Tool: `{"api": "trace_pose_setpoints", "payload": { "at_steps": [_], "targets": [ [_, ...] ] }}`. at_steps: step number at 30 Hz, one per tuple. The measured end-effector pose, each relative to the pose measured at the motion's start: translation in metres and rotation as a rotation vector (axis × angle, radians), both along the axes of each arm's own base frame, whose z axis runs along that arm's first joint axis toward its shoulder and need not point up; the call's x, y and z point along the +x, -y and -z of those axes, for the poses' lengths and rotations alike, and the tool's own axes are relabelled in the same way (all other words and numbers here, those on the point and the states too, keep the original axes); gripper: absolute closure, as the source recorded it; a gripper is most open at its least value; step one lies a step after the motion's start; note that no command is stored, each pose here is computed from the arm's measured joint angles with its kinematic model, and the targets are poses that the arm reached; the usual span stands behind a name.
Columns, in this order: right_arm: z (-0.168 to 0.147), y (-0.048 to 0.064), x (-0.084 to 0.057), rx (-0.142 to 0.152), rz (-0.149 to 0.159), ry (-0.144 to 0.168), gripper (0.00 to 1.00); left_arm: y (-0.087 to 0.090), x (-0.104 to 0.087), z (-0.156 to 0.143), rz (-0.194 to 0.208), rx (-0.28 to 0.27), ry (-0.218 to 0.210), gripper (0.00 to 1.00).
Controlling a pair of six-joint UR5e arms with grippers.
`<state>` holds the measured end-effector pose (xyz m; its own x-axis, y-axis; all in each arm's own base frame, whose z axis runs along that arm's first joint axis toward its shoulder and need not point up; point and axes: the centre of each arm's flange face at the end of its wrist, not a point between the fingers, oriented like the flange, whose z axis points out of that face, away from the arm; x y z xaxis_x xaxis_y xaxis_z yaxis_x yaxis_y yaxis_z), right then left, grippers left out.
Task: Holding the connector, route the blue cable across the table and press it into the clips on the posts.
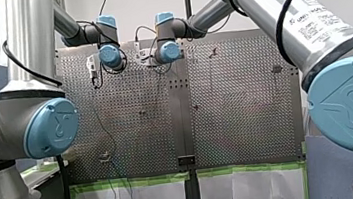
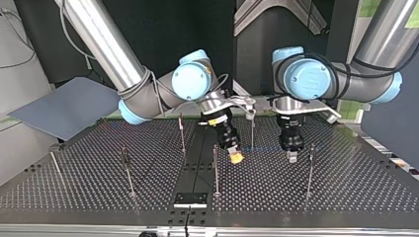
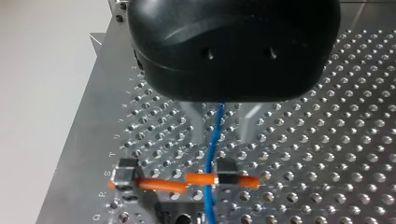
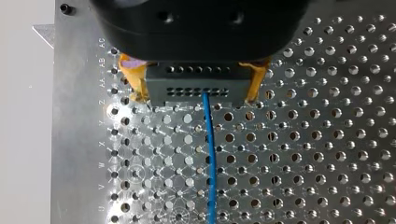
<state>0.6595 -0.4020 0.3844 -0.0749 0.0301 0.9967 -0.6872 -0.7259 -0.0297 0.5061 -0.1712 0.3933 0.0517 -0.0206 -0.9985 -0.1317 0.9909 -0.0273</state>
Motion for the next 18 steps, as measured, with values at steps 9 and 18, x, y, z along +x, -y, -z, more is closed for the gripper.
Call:
{"api": "trace_pose_setpoints", "payload": {
  "at_steps": [9,18],
  "targets": [
    [0.004,-0.004,0.000,0.019,0.005,-0.015,1.00,0.000,-0.006,0.006,-0.015,-0.004,-0.038,1.00],
    [0.021,-0.009,-0.005,0.055,0.024,-0.059,1.00,0.004,-0.022,0.036,-0.031,-0.005,-0.078,1.00]
  ]
}}
